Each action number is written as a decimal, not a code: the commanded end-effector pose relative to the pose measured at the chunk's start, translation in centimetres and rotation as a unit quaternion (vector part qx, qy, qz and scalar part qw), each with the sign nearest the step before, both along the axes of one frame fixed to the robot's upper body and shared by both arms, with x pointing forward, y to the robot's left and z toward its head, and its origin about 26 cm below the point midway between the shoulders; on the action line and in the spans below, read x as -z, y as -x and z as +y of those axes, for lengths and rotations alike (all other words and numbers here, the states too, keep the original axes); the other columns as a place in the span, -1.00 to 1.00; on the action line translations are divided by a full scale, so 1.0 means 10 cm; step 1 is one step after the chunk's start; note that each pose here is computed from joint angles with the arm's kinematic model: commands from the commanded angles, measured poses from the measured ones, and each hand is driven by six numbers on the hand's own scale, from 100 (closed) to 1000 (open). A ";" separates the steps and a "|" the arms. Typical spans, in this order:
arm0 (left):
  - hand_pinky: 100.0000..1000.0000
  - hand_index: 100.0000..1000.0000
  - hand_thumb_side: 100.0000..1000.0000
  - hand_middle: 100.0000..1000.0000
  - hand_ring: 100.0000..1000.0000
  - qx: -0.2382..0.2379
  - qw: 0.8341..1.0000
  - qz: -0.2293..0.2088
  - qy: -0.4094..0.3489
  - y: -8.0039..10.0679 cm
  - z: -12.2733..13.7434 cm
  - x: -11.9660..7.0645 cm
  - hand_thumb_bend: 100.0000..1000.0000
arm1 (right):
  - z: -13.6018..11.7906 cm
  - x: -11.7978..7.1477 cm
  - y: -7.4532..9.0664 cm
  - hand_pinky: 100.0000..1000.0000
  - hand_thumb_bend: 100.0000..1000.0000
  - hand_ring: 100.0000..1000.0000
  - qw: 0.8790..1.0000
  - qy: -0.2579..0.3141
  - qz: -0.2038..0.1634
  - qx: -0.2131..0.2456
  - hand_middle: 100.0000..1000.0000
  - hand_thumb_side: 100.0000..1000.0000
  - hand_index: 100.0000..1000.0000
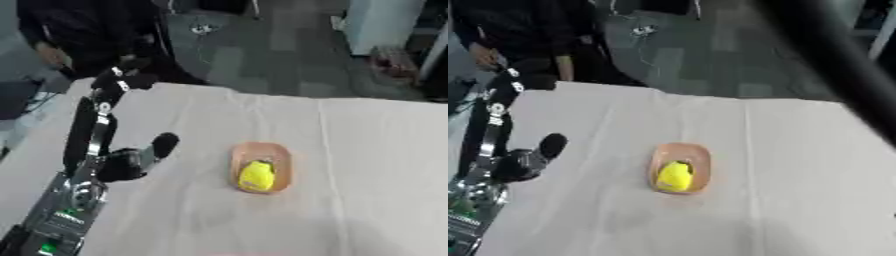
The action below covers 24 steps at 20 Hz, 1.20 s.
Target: Pick up objects on the table and place them in the box.
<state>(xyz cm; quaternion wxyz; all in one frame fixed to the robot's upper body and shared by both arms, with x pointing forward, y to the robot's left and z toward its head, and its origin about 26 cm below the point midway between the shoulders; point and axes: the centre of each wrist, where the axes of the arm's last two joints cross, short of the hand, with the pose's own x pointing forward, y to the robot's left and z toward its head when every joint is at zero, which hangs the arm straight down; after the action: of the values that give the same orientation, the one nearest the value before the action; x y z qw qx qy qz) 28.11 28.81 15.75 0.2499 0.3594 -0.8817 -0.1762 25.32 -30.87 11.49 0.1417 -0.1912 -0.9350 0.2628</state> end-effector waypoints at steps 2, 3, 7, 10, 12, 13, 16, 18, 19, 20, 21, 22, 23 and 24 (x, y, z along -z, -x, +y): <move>0.28 0.46 0.80 0.52 0.24 0.005 1.000 -0.010 0.005 0.02 -0.01 -0.04 0.00 | 0.01 -0.06 0.00 -0.50 -0.88 -0.21 0.999 -0.021 -0.027 -0.016 -0.21 1.00 -0.10; 0.28 0.46 0.80 0.52 0.24 0.005 1.000 -0.011 0.006 0.03 -0.01 -0.04 0.00 | 0.01 -0.06 0.00 -0.50 -0.87 -0.21 0.999 -0.028 -0.032 -0.020 -0.22 1.00 -0.10; 0.27 0.45 0.80 0.52 0.23 0.006 1.000 -0.008 0.005 0.03 -0.02 -0.02 0.01 | 0.01 -0.08 -0.01 -0.51 -0.86 -0.24 0.997 -0.051 -0.047 -0.034 -0.24 1.00 -0.13; 0.27 0.45 0.80 0.52 0.23 0.007 1.000 -0.008 0.003 0.03 -0.02 -0.01 0.01 | 0.01 -0.08 -0.01 -0.53 -0.86 -0.26 0.996 -0.058 -0.051 -0.040 -0.27 1.00 -0.15; 0.26 0.45 0.80 0.51 0.22 0.006 1.000 -0.009 0.003 0.04 -0.02 -0.01 0.00 | 0.02 -0.07 -0.01 -0.55 -0.83 -0.28 0.995 -0.069 -0.057 -0.051 -0.28 1.00 -0.14; 0.26 0.45 0.80 0.51 0.22 0.005 1.000 -0.009 0.003 0.04 -0.02 -0.01 0.00 | 0.04 -0.07 -0.02 -0.55 -0.84 -0.28 0.994 -0.075 -0.057 -0.058 -0.28 1.00 -0.14; 0.26 0.44 0.79 0.51 0.22 0.004 1.000 -0.008 0.004 0.04 -0.02 0.00 0.00 | 0.13 -0.08 -0.04 -0.59 -0.74 -0.32 0.991 -0.095 -0.058 -0.079 -0.32 0.98 -0.17; 0.26 0.44 0.79 0.51 0.22 0.004 1.000 -0.009 0.005 0.04 -0.02 0.00 0.01 | 0.19 -0.07 -0.06 -0.61 -0.69 -0.34 0.988 -0.112 -0.056 -0.093 -0.34 1.00 -0.19; 0.26 0.44 0.79 0.51 0.22 0.003 1.000 -0.009 0.005 0.04 -0.02 -0.01 0.01 | 0.22 -0.07 -0.06 -0.61 -0.67 -0.34 0.986 -0.120 -0.053 -0.100 -0.34 1.00 -0.20; 0.26 0.44 0.79 0.51 0.22 0.003 1.000 -0.009 0.005 0.04 -0.02 -0.01 0.01 | 0.24 -0.06 -0.06 -0.62 -0.67 -0.35 0.985 -0.126 -0.051 -0.106 -0.35 1.00 -0.20; 0.26 0.44 0.79 0.51 0.22 0.003 1.000 -0.008 0.005 0.04 -0.02 -0.01 0.01 | 0.25 -0.06 -0.06 -0.62 -0.67 -0.35 0.984 -0.131 -0.049 -0.110 -0.35 1.00 -0.20; 0.26 0.43 0.79 0.51 0.22 0.003 1.000 -0.008 0.005 0.04 -0.03 -0.01 0.01 | 0.26 -0.06 -0.06 -0.64 -0.69 -0.36 0.983 -0.138 -0.047 -0.113 -0.37 1.00 -0.22; 0.26 0.43 0.79 0.51 0.22 0.003 1.000 -0.009 0.005 0.03 -0.03 -0.01 0.01 | 0.27 -0.05 -0.06 -0.66 -0.70 -0.37 0.981 -0.146 -0.044 -0.119 -0.37 1.00 -0.22; 0.26 0.43 0.79 0.51 0.22 0.003 1.000 -0.009 0.005 0.03 -0.03 -0.01 0.01 | 0.28 -0.05 -0.06 -0.66 -0.71 -0.37 0.980 -0.151 -0.041 -0.123 -0.37 1.00 -0.22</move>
<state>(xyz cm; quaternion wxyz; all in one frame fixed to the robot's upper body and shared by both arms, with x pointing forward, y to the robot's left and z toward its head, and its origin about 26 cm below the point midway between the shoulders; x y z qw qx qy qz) 27.91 28.55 15.18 0.2559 0.3524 -0.8841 -0.1695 25.90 -28.06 11.35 0.1135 -0.0725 -0.9816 0.1350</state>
